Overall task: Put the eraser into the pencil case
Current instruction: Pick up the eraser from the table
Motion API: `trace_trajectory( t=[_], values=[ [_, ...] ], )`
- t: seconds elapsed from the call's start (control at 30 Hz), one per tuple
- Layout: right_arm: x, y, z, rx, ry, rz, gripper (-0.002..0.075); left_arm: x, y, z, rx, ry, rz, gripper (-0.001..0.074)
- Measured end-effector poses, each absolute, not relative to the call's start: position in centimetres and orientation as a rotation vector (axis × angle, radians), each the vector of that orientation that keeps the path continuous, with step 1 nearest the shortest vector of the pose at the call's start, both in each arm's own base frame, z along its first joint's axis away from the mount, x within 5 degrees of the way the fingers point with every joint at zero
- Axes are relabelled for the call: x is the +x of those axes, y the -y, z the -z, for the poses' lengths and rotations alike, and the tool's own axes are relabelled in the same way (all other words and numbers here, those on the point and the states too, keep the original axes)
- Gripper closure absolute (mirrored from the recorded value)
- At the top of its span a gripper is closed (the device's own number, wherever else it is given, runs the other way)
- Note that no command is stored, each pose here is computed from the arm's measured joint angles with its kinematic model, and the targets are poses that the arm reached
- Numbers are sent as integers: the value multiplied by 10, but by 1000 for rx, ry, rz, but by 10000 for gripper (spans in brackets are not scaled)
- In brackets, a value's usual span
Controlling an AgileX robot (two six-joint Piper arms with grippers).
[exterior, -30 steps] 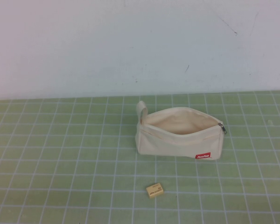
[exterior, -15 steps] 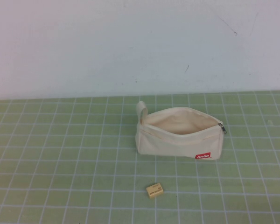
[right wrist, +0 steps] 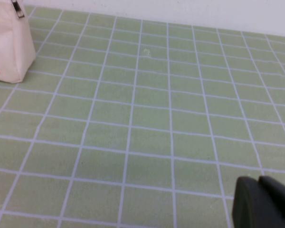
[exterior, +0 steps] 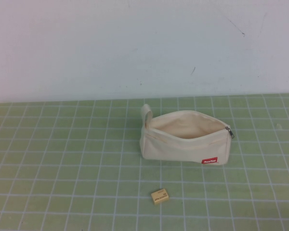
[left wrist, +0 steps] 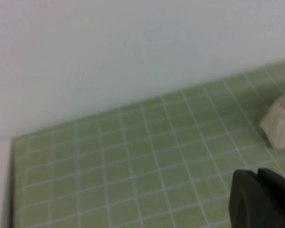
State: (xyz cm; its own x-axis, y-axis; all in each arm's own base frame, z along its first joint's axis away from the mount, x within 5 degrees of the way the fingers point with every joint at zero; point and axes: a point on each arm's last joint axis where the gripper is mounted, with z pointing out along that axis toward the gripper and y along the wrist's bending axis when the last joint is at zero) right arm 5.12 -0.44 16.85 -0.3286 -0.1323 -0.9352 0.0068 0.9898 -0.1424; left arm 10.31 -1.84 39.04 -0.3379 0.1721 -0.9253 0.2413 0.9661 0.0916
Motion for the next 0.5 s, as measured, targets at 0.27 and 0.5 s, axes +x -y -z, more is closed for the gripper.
trace_trajectory(
  t=[0.27, 0.5],
  values=[
    [51, 4, -168, -90, -1901, 141, 727, 191, 42, -379, 532, -2124, 289, 736],
    [51, 4, -168, -90, -1901, 141, 727, 255, 98, -358, 754, -2277, 417, 736]
  ],
)
